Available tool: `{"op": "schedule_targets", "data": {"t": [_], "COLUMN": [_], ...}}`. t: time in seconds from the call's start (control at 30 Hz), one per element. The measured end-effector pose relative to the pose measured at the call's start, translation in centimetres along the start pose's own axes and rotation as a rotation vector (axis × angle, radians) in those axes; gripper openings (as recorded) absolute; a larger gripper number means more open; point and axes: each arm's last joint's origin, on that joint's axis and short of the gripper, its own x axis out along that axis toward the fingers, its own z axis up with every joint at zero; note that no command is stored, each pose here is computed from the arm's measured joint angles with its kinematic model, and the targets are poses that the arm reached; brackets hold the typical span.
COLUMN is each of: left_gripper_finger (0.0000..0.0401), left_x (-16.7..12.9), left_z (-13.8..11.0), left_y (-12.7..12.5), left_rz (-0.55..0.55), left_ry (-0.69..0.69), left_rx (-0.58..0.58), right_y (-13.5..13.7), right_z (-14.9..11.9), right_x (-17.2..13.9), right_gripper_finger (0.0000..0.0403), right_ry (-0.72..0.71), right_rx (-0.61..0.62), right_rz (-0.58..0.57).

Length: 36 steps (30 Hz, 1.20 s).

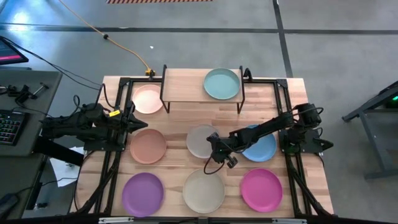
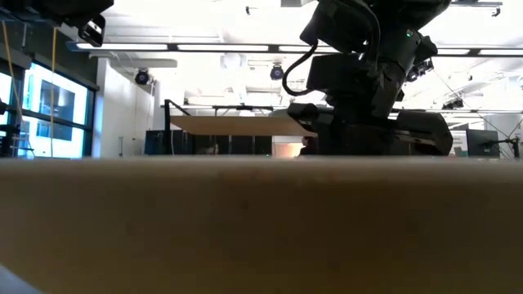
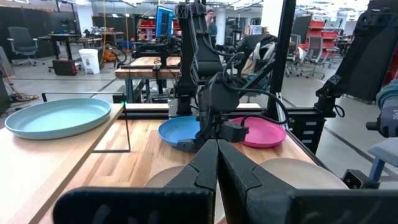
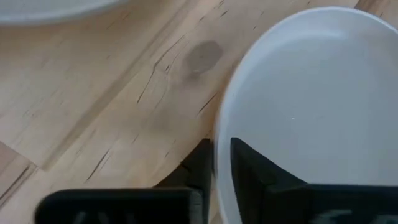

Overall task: Place and stack plates onto a shelf
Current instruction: Stack the top light gray plate into the light green plate on the shelf

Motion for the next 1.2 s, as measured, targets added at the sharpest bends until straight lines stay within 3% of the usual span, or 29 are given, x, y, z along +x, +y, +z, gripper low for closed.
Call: {"op": "schedule_targets", "data": {"t": [0.13, 0.57, 1.2], "left_gripper_finger": [0.0001, 0.0001, 0.0001], "left_x": [0.0, 0.0, 0.0], "left_z": [0.0, 0.0, 0.0], "left_y": [0.0, 0.0, 0.0], "left_rz": [0.0, 0.0, -0.001], "left_ry": [0.0, 0.0, 0.0], "left_rx": [0.0, 0.0, 0.0], "right_y": [0.0, 0.0, -0.8], "right_z": [-0.1, 0.0, 1.2], "right_x": [0.0, -0.1, -4.0], "right_gripper_finger": [0.0003, 0.0, 0.0], "right_ry": [0.006, 0.002, -0.103], "right_rx": [0.001, 0.001, 0.009], "right_rz": [0.005, -0.009, -0.087]}}
